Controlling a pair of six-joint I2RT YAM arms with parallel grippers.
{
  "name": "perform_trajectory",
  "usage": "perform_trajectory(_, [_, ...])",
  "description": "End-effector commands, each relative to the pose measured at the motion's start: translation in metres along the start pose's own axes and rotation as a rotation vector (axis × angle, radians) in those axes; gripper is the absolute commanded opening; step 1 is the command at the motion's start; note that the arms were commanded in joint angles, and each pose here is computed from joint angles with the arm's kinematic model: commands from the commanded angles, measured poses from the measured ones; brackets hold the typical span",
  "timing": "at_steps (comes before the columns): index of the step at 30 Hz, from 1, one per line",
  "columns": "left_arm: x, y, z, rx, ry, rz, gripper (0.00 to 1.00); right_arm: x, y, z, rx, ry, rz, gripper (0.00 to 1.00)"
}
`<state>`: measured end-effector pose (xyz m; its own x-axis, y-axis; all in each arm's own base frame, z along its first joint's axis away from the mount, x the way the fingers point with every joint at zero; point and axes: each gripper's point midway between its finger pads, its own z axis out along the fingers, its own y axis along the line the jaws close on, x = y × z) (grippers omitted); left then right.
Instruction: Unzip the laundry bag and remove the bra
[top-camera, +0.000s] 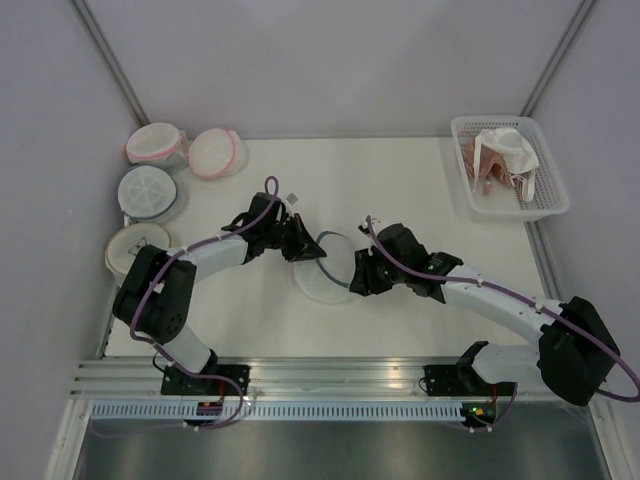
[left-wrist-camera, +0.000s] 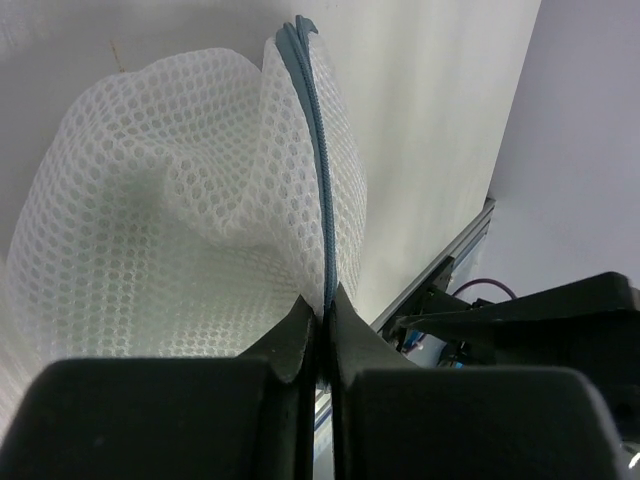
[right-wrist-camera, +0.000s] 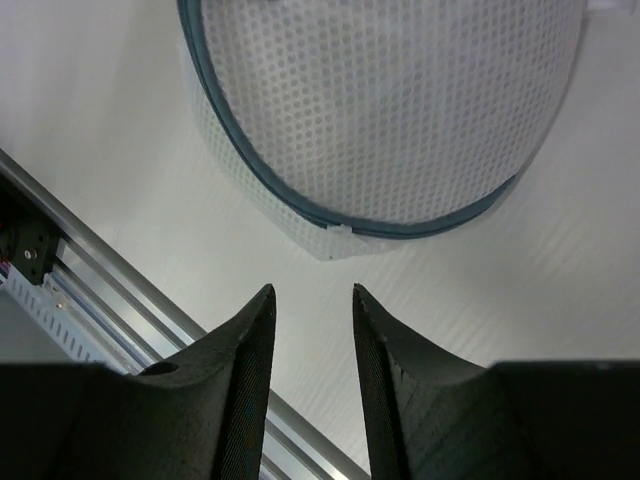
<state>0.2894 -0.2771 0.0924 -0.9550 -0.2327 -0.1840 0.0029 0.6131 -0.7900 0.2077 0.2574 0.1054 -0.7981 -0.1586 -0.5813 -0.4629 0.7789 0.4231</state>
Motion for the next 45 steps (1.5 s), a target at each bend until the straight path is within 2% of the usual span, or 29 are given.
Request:
perform_trajectory(1, [-0.005,0.001,0.004,0.017,-0.021,-0.017,0.02,0.011,0.007,0.009,-0.064,0.019,0.031,0.42])
perform_trajectory(4, [-0.006,0.005,0.005,0.008,-0.022,-0.025,0.02,0.015,0.006,0.017,-0.072,0.027,0.028,0.37])
perform_trajectory(10, [-0.007,0.006,0.007,0.014,-0.015,-0.034,0.02,0.007,0.006,0.029,-0.066,0.016,0.008,0.35])
perform_trajectory(20, [-0.003,0.008,0.007,0.022,-0.005,-0.035,0.02,-0.007,-0.016,0.044,0.057,0.001,-0.041,0.36])
perform_trajectory(28, [-0.002,0.010,0.010,0.027,0.007,-0.039,0.02,-0.010,-0.036,0.046,0.167,0.007,-0.080,0.41])
perform_trajectory(32, [-0.002,0.009,0.011,0.034,0.011,-0.041,0.02,-0.007,-0.039,0.049,0.174,0.016,-0.093,0.41])
perform_trajectory(35, [-0.002,0.009,0.011,0.039,0.013,-0.044,0.02,-0.006,-0.038,0.053,0.160,0.022,-0.092,0.35])
perform_trajectory(37, [-0.002,0.008,0.011,0.041,0.014,-0.043,0.02,-0.004,-0.036,0.055,0.150,0.024,-0.084,0.26])
perform_trajectory(38, [-0.002,0.009,0.011,0.039,0.012,-0.045,0.02,-0.005,-0.035,0.055,0.142,0.024,-0.082,0.22])
perform_trajectory(39, [-0.003,0.009,0.011,0.038,0.011,-0.046,0.02,-0.003,-0.034,0.055,0.135,0.028,-0.077,0.11])
perform_trajectory(41, [-0.003,0.010,0.010,0.038,0.011,-0.050,0.02,-0.002,-0.032,0.054,0.126,0.030,-0.070,0.00])
perform_trajectory(45, [-0.006,0.011,0.010,0.040,0.003,-0.051,0.02,-0.002,-0.028,0.045,0.112,0.023,-0.062,0.00])
